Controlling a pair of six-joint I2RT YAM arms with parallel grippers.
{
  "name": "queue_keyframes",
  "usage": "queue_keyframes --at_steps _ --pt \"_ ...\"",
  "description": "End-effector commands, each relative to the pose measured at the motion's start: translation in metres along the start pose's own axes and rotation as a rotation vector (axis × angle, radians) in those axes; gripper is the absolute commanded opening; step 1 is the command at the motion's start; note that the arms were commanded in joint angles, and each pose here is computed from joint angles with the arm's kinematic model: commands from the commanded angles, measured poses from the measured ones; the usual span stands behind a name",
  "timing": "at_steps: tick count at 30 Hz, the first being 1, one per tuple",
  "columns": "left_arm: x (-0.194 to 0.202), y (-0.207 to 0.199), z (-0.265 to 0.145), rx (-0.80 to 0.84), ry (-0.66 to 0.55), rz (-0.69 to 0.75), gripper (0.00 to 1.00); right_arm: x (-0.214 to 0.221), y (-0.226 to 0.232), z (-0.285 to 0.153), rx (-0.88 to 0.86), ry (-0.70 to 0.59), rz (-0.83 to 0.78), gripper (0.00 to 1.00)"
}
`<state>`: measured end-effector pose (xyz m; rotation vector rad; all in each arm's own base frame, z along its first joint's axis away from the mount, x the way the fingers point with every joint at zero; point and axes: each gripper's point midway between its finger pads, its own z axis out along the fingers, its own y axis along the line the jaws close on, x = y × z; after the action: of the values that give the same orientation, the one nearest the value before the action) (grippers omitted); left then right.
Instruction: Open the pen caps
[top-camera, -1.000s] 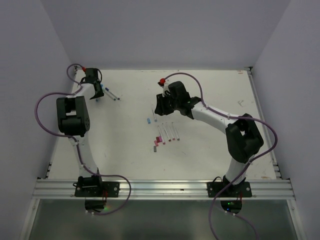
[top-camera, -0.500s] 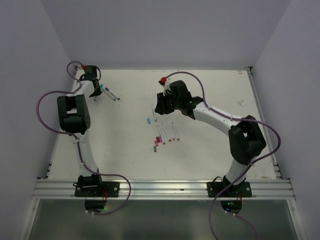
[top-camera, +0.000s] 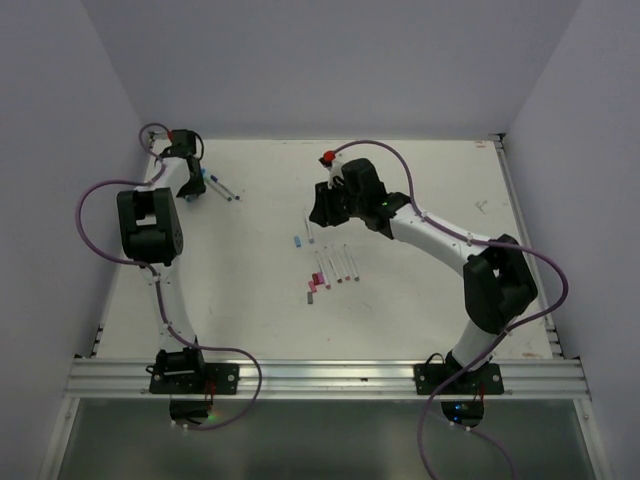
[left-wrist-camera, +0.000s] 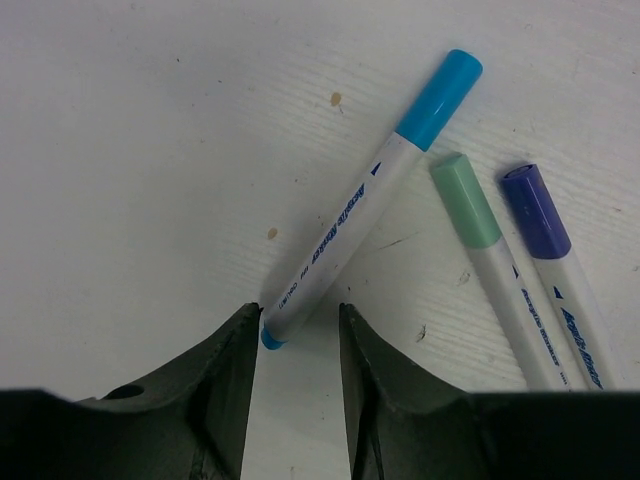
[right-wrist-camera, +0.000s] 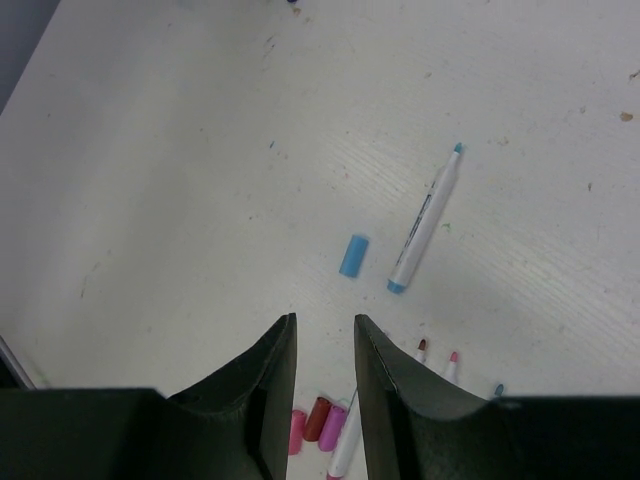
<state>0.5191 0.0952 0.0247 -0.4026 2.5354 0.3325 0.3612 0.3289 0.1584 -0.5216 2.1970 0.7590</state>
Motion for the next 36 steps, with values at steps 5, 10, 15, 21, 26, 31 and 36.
queue_keyframes --at_steps 5,10,15,21,26,31,36 --pt "-0.002 -0.004 -0.003 0.011 0.034 0.043 0.38 -0.023 0.010 -0.019 -0.025 -0.084 -0.016 0.34" --pt "-0.003 -0.008 -0.002 0.031 0.053 0.059 0.32 -0.025 0.010 -0.023 -0.014 -0.093 -0.023 0.34" --pt "0.001 -0.010 -0.003 0.045 0.068 0.065 0.27 -0.026 0.011 -0.024 -0.019 -0.096 -0.025 0.34" --pt "0.009 -0.013 -0.004 0.067 0.107 0.082 0.22 -0.030 0.012 -0.030 -0.019 -0.111 -0.024 0.34" --pt "0.017 -0.016 -0.005 0.080 0.125 0.080 0.19 -0.031 0.014 -0.031 -0.023 -0.114 -0.025 0.34" --pt "0.017 -0.018 -0.011 0.097 0.104 0.059 0.00 -0.028 0.013 -0.031 -0.023 -0.106 -0.022 0.34" --pt "0.026 -0.020 -0.027 0.135 0.065 0.000 0.00 -0.020 0.010 -0.025 -0.018 -0.079 -0.017 0.34"
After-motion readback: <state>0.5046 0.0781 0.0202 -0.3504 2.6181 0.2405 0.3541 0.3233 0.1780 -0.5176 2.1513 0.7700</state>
